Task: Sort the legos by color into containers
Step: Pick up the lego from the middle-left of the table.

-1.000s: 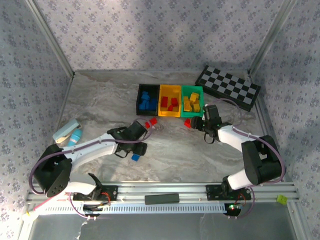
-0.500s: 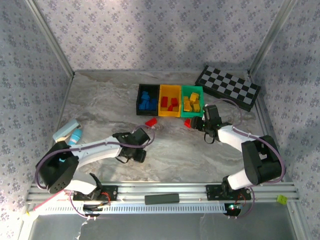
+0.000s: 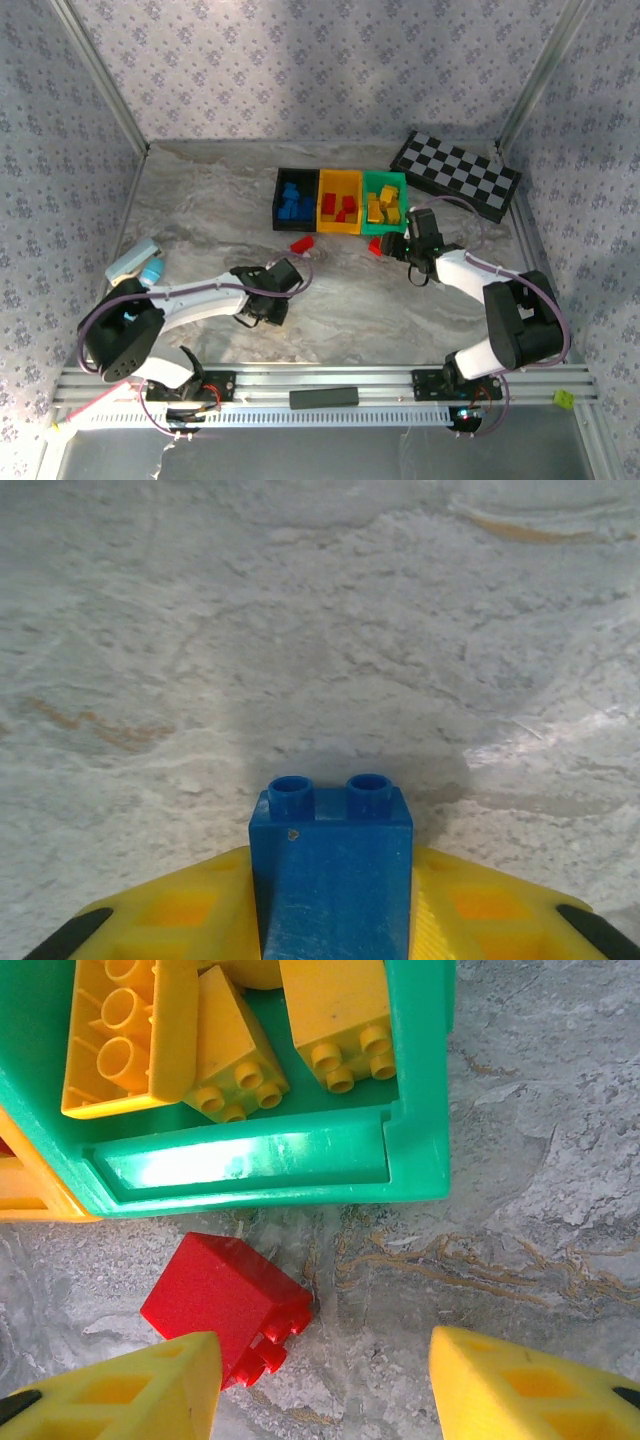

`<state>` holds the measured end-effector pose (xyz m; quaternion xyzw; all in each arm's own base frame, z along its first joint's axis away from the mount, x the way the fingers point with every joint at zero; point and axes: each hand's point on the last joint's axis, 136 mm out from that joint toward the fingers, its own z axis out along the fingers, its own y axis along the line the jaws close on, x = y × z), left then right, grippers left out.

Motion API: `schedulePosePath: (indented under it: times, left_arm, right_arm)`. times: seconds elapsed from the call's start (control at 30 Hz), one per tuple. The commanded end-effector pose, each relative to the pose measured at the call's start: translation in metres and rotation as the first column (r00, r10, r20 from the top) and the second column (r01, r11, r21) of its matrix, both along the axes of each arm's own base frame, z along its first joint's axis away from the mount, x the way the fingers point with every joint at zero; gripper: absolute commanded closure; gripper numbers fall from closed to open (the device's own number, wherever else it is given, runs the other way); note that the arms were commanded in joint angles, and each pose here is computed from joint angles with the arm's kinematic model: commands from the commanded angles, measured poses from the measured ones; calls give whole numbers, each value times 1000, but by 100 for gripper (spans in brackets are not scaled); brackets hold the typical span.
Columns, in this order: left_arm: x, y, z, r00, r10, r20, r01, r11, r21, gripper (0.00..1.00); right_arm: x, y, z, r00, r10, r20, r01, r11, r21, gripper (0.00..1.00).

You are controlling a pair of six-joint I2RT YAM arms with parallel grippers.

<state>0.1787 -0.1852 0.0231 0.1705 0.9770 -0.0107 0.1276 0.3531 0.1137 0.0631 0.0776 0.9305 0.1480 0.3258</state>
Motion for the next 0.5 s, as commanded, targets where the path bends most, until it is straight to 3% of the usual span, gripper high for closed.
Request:
schedulePosePath:
  times: [0.0,0.2,0.47]
  left_arm:
    - [12,4,23,994,18,107,-17,1000,-12,71]
    - [41,-3,64,959,51,278,-31,997,-76,83]
    - [95,-33,103,938,49,342,-3,991,-133,88]
  right_arm:
    - [4,0,4,1000,-8,0,8,1000,-10,41]
    - [4,0,4,1000,-8,1,8,1000,-10,41]
    - [3,-1,5,1000,-10,5,10,1000,-12,41]
